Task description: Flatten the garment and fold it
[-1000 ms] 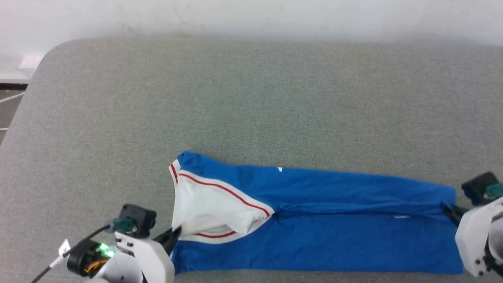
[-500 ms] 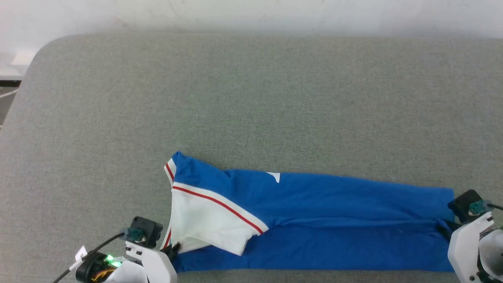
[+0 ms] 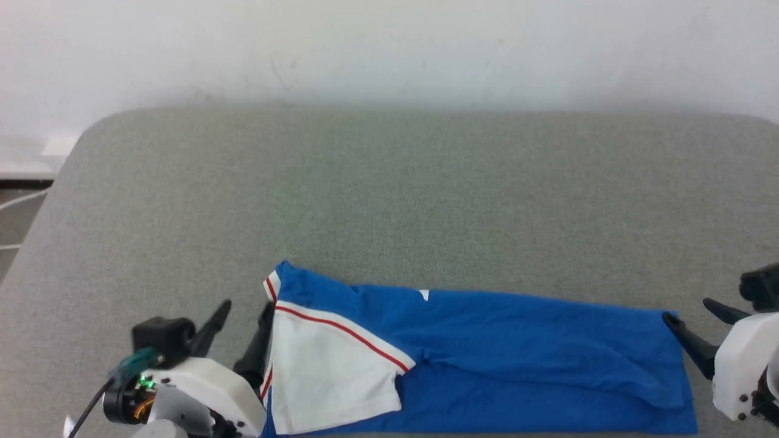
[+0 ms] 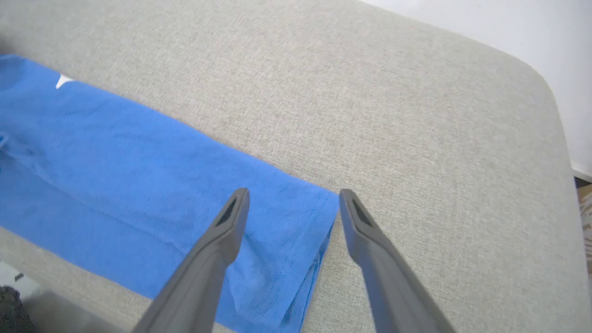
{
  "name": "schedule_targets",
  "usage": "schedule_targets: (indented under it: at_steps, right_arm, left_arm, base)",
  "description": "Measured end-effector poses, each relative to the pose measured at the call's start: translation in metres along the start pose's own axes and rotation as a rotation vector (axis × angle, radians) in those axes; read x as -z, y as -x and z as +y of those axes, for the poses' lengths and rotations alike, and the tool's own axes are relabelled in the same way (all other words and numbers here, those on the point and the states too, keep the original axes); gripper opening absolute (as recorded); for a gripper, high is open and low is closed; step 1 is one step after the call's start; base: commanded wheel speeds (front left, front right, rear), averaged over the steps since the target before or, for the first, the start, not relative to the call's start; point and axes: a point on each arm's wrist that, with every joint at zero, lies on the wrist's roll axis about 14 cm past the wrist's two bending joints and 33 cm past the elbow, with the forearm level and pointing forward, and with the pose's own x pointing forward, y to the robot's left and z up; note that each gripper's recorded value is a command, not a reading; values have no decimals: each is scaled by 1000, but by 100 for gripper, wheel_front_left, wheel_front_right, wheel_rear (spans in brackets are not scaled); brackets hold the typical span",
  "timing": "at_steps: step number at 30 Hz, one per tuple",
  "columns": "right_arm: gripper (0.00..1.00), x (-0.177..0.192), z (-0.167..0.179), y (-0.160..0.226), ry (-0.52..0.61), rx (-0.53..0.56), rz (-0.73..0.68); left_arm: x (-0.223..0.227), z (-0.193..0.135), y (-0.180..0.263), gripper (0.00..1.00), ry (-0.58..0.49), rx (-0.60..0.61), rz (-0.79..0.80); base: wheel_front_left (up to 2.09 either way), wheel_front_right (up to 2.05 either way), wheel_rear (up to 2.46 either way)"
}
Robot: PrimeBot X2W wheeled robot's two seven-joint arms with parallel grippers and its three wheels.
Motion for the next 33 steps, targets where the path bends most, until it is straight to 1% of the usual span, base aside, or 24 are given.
schedule_targets:
  at_steps: [3,7,9,12,17,20,23,27,33]
  right_arm:
    - [100,-5,-2,8,-112,34,-57]
    - [100,4,-7,15,-250,105,-95]
    - [100,11,-9,15,-341,147,-110]
    - [100,24,-9,15,-418,204,-103]
    - [100,51,0,10,-459,259,-25]
    - [100,66,-2,8,-478,289,20]
    - [100,80,-2,3,-477,303,72]
    - [100,92,-1,-7,-499,305,125]
    - [100,109,8,-27,-514,280,199]
  left_arm:
    - [-27,2,5,100,59,-46,-170]
    - [-50,9,14,100,107,-123,-304]
    - [-70,14,21,100,102,-167,-389]
    - [-90,18,33,100,61,-216,-492]
    - [-87,12,44,100,-54,-228,-519]
    - [-95,9,46,100,-84,-231,-557]
    - [-92,4,43,100,-124,-208,-547]
    - [-85,0,37,100,-126,-190,-527]
    - [-76,4,28,100,-123,-198,-493]
  base:
    - [0,0,0]
    - [0,0,0]
    - [0,0,0]
    - [0,0,0]
    - [0,0,0]
    - [0,0,0]
    - [0,0,0]
    - [0,0,0]
    - [0,0,0]
